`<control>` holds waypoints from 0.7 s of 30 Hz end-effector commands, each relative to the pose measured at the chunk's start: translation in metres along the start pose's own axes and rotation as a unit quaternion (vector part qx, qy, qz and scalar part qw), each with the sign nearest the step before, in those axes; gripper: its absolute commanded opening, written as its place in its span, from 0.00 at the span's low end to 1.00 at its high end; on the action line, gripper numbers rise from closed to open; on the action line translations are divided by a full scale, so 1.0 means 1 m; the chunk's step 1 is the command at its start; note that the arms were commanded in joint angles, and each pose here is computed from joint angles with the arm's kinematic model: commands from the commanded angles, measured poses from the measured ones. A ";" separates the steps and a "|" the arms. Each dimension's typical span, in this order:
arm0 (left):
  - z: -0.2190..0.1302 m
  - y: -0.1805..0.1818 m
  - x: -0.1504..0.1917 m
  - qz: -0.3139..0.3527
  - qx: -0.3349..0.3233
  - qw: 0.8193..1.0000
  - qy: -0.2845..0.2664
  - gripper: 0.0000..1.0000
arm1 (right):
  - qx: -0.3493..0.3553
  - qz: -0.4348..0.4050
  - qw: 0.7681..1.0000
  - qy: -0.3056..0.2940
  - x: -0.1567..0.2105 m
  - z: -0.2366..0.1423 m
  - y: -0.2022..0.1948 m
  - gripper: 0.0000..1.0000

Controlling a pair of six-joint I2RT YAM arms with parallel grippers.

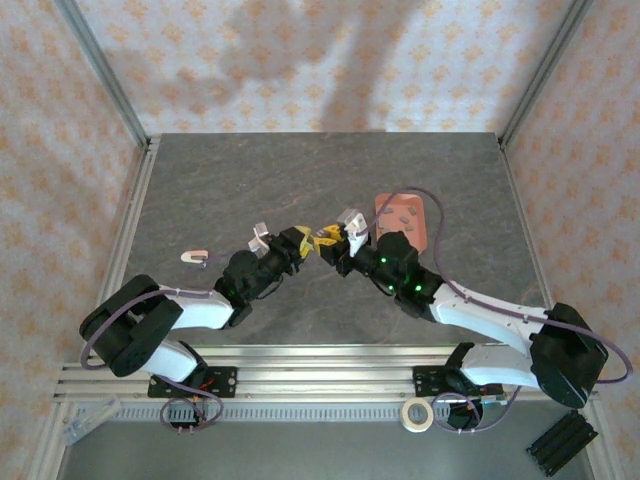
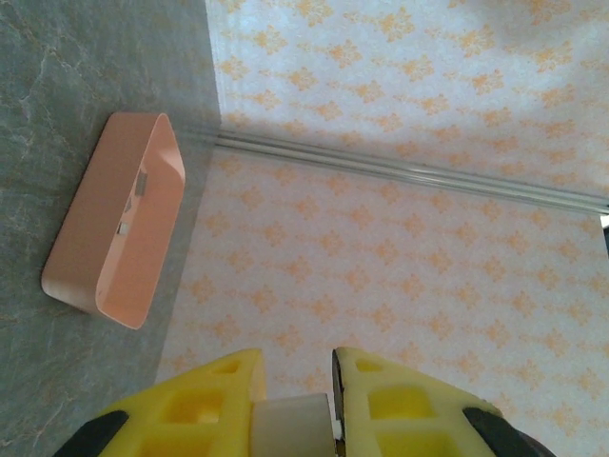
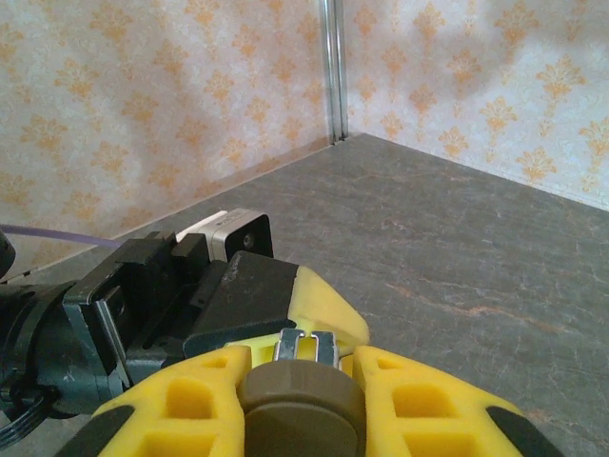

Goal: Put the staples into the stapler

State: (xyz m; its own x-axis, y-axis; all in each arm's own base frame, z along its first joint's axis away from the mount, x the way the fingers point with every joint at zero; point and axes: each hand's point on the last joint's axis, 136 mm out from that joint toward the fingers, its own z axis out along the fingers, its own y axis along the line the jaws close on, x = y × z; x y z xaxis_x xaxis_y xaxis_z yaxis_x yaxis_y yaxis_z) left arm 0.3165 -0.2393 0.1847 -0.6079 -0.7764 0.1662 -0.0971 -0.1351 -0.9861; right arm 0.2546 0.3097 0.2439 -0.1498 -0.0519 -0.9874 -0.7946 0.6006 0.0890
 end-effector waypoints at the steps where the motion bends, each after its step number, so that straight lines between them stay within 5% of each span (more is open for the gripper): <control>1: -0.003 0.003 -0.001 0.032 -0.007 0.999 -0.008 0.19 | -0.006 0.000 1.000 -0.008 -0.004 -0.008 0.005 0.22; 10: -0.015 0.008 0.000 0.163 -0.100 0.982 -0.002 0.18 | 0.029 0.034 0.999 0.009 -0.009 -0.038 -0.004 0.51; 15: -0.032 -0.006 -0.005 0.293 -0.172 0.941 0.000 0.18 | 0.076 0.058 0.993 0.067 -0.003 -0.055 -0.017 0.58; 21: -0.046 -0.016 -0.004 0.403 -0.228 0.886 0.034 0.19 | 0.049 0.055 0.991 0.110 0.001 -0.056 -0.006 0.59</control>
State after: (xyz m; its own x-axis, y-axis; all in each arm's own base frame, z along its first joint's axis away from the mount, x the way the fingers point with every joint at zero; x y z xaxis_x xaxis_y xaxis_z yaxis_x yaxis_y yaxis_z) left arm 0.2935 -0.2189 0.2258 -0.6292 -0.6301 -0.4551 0.0870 0.5248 -0.8468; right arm 0.2326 0.2624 0.2561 -0.3120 -0.1006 -0.9447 -0.7043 0.6919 0.1589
